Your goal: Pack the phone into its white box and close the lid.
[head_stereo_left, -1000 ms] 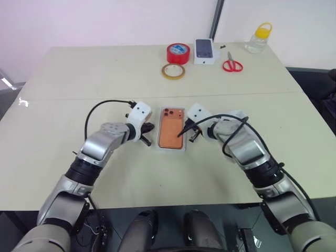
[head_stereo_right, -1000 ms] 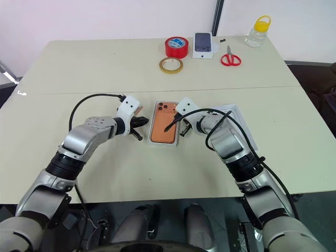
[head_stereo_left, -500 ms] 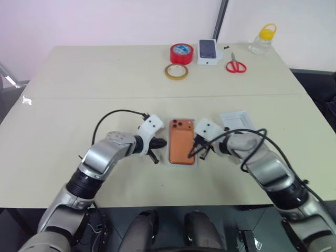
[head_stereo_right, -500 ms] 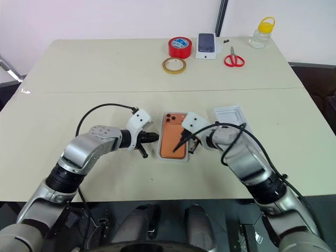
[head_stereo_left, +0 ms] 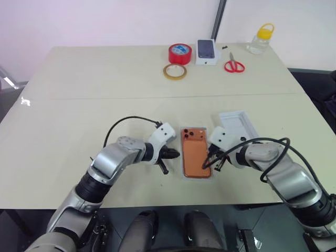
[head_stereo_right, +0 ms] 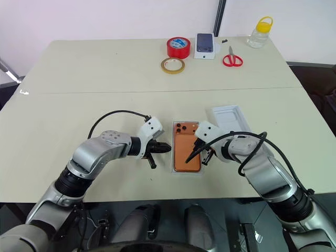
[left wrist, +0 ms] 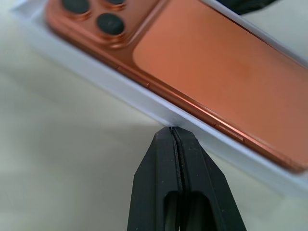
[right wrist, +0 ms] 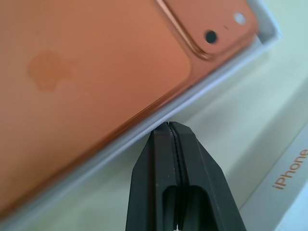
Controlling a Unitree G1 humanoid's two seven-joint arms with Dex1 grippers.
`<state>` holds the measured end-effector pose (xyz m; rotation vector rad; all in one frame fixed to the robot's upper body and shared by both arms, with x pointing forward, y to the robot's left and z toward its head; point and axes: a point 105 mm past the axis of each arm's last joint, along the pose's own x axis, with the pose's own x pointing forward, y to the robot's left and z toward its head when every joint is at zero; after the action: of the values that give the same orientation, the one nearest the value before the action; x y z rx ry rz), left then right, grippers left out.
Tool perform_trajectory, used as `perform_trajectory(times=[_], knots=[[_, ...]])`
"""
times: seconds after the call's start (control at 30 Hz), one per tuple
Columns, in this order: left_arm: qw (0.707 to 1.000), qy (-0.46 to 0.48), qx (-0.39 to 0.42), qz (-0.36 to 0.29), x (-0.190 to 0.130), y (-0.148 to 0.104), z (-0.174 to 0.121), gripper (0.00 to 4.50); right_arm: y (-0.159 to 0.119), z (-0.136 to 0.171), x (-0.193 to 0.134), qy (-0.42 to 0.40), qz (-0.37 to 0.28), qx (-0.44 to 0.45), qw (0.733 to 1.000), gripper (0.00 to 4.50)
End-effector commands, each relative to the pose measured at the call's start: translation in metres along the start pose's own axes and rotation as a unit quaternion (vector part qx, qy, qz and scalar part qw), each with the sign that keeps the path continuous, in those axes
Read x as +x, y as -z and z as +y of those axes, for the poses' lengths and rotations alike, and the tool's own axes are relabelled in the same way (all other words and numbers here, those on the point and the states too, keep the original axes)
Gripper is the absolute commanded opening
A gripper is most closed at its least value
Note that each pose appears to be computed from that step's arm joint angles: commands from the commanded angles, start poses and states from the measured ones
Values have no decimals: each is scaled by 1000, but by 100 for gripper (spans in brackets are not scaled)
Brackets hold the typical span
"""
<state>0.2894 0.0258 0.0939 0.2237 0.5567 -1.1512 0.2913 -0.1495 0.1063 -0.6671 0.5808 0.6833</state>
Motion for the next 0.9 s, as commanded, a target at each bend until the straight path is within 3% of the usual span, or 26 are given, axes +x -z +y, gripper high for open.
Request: perform_trajectory(times=[0.03,0.53,0.9], knots=[[997,60,38,-35,5,-22,-28,3,-20,12,0,-27,-42,-17,999,0],[999,-5,9,-38,3,-21,3,3,-12,10,-7,-30,-26,-22,999,0],[999,7,17,-32,0,-17,-2,3,-6,-8,-13,2,-13,-26,1000,0]])
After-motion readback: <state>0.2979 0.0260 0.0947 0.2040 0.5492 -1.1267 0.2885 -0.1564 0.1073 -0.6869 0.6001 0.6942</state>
